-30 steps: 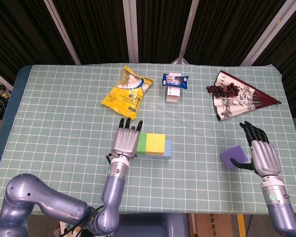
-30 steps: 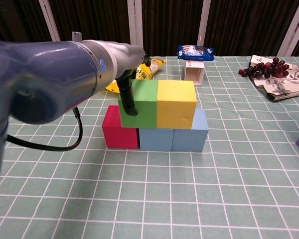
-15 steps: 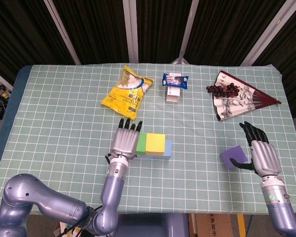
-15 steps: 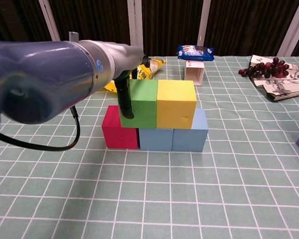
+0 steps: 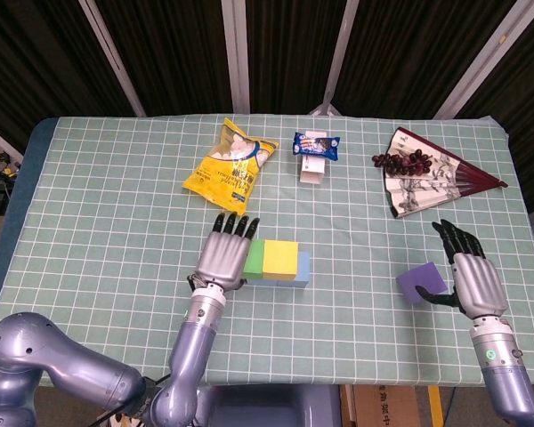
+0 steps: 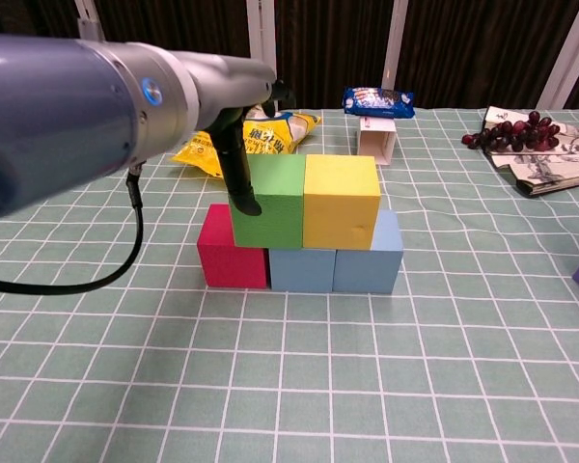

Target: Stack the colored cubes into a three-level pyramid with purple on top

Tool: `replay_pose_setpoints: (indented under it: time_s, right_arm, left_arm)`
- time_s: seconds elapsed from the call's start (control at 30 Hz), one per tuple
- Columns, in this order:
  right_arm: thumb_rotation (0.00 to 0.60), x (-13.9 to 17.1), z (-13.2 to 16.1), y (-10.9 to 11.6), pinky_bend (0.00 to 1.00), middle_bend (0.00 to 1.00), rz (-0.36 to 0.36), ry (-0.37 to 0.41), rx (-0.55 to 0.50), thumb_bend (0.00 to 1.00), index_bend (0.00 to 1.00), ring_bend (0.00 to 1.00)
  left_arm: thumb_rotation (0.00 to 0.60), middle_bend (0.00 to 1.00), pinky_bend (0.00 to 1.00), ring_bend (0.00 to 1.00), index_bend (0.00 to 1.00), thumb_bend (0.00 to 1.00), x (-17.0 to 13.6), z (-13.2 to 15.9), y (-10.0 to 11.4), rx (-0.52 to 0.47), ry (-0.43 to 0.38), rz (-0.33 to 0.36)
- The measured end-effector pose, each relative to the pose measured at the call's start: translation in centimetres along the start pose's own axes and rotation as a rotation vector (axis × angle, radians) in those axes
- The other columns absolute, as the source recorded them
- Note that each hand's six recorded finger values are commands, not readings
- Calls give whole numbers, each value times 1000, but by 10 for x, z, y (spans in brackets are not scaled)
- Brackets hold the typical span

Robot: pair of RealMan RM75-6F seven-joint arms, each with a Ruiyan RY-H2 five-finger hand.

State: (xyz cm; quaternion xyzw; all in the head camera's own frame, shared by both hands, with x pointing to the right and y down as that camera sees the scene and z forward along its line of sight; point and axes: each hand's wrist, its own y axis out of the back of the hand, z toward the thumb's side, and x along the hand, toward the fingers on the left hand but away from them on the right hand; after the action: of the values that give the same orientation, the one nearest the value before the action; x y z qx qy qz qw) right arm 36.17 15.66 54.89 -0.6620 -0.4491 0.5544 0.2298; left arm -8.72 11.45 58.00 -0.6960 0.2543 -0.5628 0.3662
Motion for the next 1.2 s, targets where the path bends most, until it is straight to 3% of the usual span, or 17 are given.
replay_pose_setpoints:
  time_s: [0.3, 0.5, 0.83, 1.2]
  right_arm:
    - [600, -5, -15, -5, 0, 0, 8, -38, 70, 205, 0, 0]
    - [600, -5, -21, -10, 0, 0, 31, -55, 102, 205, 0, 0]
    - [600, 0, -25, -27, 0, 0, 128, -79, 104, 205, 0, 0]
    - [600, -6, -26, -58, 0, 0, 147, -91, 114, 205, 0, 0]
  left_arm:
    - [600, 60, 0, 0, 0, 65, -33, -24, 41, -119, -58, 97]
    - [600, 57, 0, 0, 0, 65, -52, -57, 52, -126, -46, 162]
    - [600, 57, 0, 0, 0, 65, -79, -112, 34, -109, -9, 218]
    - [600, 57, 0, 0, 0, 65, -86, -161, 1, -174, 52, 224]
